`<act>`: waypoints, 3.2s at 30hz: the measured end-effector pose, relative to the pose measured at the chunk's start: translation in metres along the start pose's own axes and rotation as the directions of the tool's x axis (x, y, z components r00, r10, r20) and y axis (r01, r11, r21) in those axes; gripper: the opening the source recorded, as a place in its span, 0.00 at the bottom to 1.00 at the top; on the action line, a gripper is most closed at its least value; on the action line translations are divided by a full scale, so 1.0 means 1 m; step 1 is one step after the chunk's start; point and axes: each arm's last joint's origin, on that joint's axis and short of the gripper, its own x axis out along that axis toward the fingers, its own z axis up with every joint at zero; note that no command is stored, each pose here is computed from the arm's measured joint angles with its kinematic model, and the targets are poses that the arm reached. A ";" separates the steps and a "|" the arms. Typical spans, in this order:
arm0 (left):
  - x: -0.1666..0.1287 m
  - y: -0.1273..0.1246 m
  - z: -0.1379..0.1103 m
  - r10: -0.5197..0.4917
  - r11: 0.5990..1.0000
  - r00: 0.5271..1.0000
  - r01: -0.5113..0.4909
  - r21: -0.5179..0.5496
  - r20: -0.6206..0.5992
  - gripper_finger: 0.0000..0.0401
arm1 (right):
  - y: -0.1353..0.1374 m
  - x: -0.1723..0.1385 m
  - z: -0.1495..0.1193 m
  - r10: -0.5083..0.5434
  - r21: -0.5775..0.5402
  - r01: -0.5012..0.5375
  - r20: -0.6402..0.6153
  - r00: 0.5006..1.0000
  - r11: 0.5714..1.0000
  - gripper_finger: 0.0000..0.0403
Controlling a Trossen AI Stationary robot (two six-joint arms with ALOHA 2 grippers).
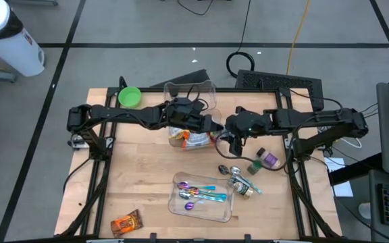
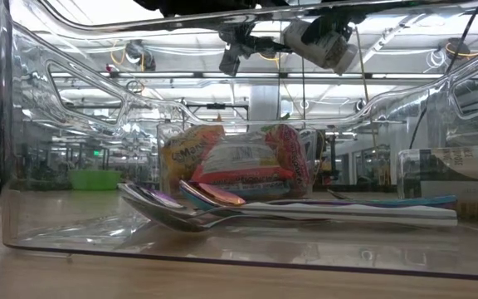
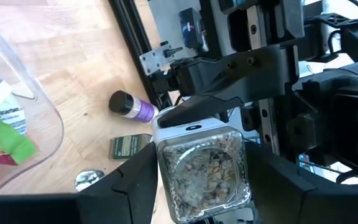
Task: Pick & Place Food Item
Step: Put the white seasoning bottle into the top transparent bin
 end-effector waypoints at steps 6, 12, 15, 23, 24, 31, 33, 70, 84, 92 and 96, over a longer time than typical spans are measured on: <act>0.000 -0.001 -0.002 -0.006 1.000 1.000 0.006 0.002 -0.017 0.53 | 0.001 0.000 0.000 0.006 0.003 -0.006 0.002 1.000 1.000 0.47; 0.000 -0.003 -0.003 -0.031 0.998 0.999 0.032 0.048 -0.033 0.52 | 0.001 -0.001 0.003 0.016 0.022 -0.017 0.030 0.999 1.000 0.61; 0.001 -0.003 -0.004 -0.030 0.998 0.999 0.033 0.053 -0.040 0.51 | 0.001 -0.002 0.004 0.017 0.022 -0.018 0.036 0.999 1.000 0.72; 0.001 -0.003 -0.004 -0.033 0.998 0.999 0.035 0.057 -0.038 0.51 | 0.001 -0.003 0.005 0.012 0.013 -0.013 0.052 0.999 1.000 0.76; 0.001 -0.003 -0.004 -0.035 0.997 0.999 0.037 0.061 -0.042 0.51 | 0.001 -0.004 0.005 0.019 0.013 -0.020 0.053 0.998 1.000 0.75; 0.001 -0.003 -0.003 -0.037 0.996 0.998 0.041 0.078 -0.048 0.51 | -0.002 -0.024 0.006 0.041 0.012 -0.043 0.103 0.994 0.999 0.73; 0.001 -0.003 -0.003 -0.037 0.995 0.998 0.041 0.086 -0.047 0.51 | -0.003 -0.032 0.006 0.044 0.015 -0.046 0.127 0.991 0.999 0.73; -0.035 -0.037 0.043 -0.428 0.889 0.903 0.425 0.172 -0.021 0.51 | 0.009 -0.101 -0.004 -0.042 -0.034 0.081 0.623 0.781 0.996 0.73; -0.044 -0.040 0.051 -0.446 0.880 0.895 0.443 0.174 -0.021 0.51 | 0.020 -0.082 -0.019 -0.150 0.007 0.207 0.710 0.688 0.978 0.73; -0.045 -0.039 0.053 -0.449 0.879 0.893 0.448 0.166 -0.033 0.51 | 0.021 -0.074 -0.019 -0.198 0.030 0.247 0.695 0.691 0.969 0.71; -0.045 -0.039 0.053 -0.449 0.879 0.893 0.448 0.164 -0.031 0.51 | 0.022 -0.072 -0.018 -0.196 0.024 0.248 0.690 0.697 0.968 0.65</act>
